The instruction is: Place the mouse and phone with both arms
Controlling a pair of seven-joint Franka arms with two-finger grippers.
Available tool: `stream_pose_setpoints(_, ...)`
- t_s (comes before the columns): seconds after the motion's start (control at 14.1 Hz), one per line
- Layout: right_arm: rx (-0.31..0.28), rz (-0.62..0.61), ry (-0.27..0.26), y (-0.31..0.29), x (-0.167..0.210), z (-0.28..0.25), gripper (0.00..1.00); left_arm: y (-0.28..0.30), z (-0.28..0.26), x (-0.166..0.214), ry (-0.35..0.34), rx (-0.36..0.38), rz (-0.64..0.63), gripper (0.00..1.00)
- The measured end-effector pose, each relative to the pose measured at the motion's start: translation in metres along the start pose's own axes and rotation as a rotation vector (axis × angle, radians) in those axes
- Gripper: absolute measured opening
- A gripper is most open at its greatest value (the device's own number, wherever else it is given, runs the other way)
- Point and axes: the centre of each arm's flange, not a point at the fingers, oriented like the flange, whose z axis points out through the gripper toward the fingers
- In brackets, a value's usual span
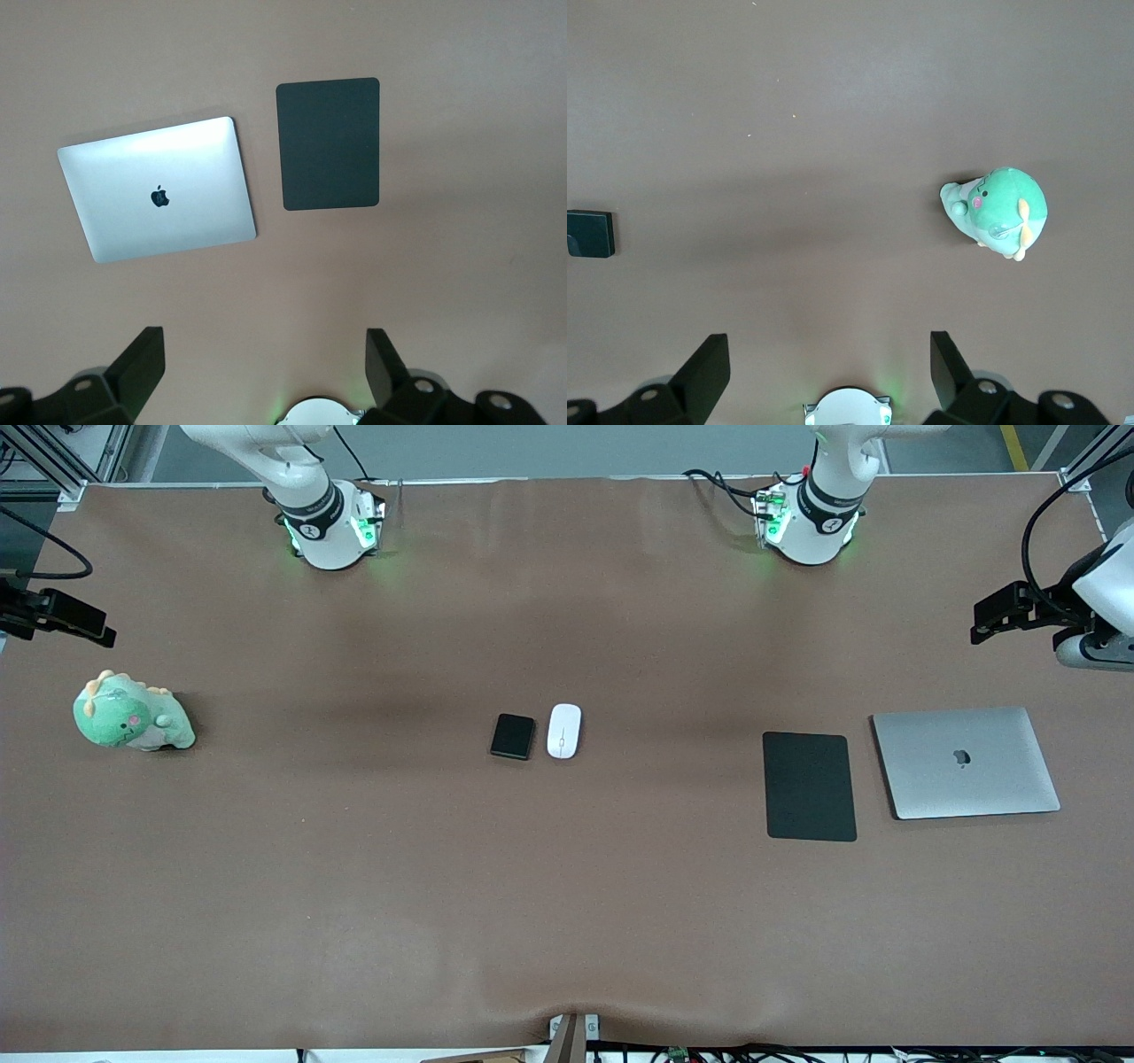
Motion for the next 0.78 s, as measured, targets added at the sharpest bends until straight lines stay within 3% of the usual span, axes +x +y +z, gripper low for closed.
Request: stream_pose_setpoints(0.78,0.000,-0.105,0.019,-0.0004,0.0016,-0.0025,1.00,-0.0005,0.0023,0.0015,-0.004,-0.001,0.047,1.00)
